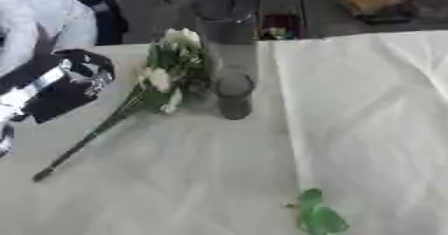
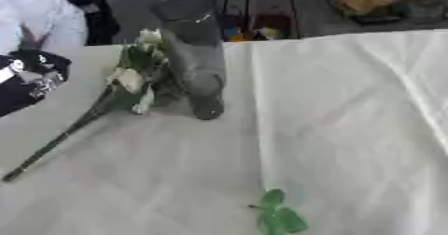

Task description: Arrange flowers into the vase.

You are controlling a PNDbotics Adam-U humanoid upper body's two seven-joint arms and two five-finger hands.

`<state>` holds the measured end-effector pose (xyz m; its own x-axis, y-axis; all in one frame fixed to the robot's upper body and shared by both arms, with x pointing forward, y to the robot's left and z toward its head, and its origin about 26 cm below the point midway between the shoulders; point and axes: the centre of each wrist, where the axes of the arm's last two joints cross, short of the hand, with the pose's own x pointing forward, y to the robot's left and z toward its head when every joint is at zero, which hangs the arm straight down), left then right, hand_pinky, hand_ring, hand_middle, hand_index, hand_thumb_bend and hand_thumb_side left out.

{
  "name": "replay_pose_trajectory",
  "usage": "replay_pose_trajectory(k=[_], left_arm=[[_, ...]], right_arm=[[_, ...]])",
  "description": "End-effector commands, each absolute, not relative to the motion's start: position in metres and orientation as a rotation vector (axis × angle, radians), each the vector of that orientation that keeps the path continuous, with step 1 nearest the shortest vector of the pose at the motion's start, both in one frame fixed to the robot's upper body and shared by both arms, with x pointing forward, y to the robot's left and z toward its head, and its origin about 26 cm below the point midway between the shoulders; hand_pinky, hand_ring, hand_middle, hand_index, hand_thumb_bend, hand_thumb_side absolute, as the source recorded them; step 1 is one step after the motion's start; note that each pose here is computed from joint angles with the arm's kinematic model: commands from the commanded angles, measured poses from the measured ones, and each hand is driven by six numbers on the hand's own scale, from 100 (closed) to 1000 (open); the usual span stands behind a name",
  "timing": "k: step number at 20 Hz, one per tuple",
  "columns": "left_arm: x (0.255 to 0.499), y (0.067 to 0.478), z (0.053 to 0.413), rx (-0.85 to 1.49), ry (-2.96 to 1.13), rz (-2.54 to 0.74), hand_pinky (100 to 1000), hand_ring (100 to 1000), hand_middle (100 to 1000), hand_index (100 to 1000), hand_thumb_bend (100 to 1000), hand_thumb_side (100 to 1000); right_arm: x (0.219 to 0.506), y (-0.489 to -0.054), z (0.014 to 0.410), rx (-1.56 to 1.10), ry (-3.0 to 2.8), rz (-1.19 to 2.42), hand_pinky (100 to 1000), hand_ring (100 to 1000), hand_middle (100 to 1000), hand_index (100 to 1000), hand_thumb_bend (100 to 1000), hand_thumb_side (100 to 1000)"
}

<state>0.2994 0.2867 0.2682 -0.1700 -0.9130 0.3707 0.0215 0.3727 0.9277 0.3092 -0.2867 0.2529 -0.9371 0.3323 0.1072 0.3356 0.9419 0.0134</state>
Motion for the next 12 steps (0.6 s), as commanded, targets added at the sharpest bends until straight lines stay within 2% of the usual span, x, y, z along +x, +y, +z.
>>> replay_pose_trajectory(k=[1, 3, 7, 11, 12], left_arm=[[0.2964, 0.2884, 0.2796, 0.878, -1.517, -1.038, 556, 855, 873, 906, 105, 1000], [0.2964, 0.2882, 0.2799, 0.878, -1.516, -1.039, 561, 861, 882, 912, 119, 1000], [0.2965, 0.2875, 0.2797, 0.866, -1.51, -1.049, 588, 892, 930, 939, 225, 1000], [0.2966, 0.2869, 0.2804, 0.853, -1.505, -1.061, 591, 896, 935, 943, 237, 998], [0.2967, 0.2862, 0.2812, 0.853, -1.506, -1.067, 682, 961, 999, 989, 325, 970]], right_arm=[[0.3058, -0.2861, 0.2588, -0.502, -3.018, -0.041, 631, 715, 537, 772, 100, 998], [0.3059, -0.286, 0.2591, -0.501, -3.019, -0.041, 630, 715, 537, 772, 100, 998], [0.3059, -0.2859, 0.2594, -0.499, -3.022, -0.042, 631, 715, 538, 772, 100, 998], [0.3059, -0.2858, 0.2596, -0.498, -3.023, -0.043, 631, 715, 538, 772, 100, 998], [0.306, -0.2857, 0.2595, -0.497, -3.022, -0.043, 631, 715, 537, 772, 100, 998]])
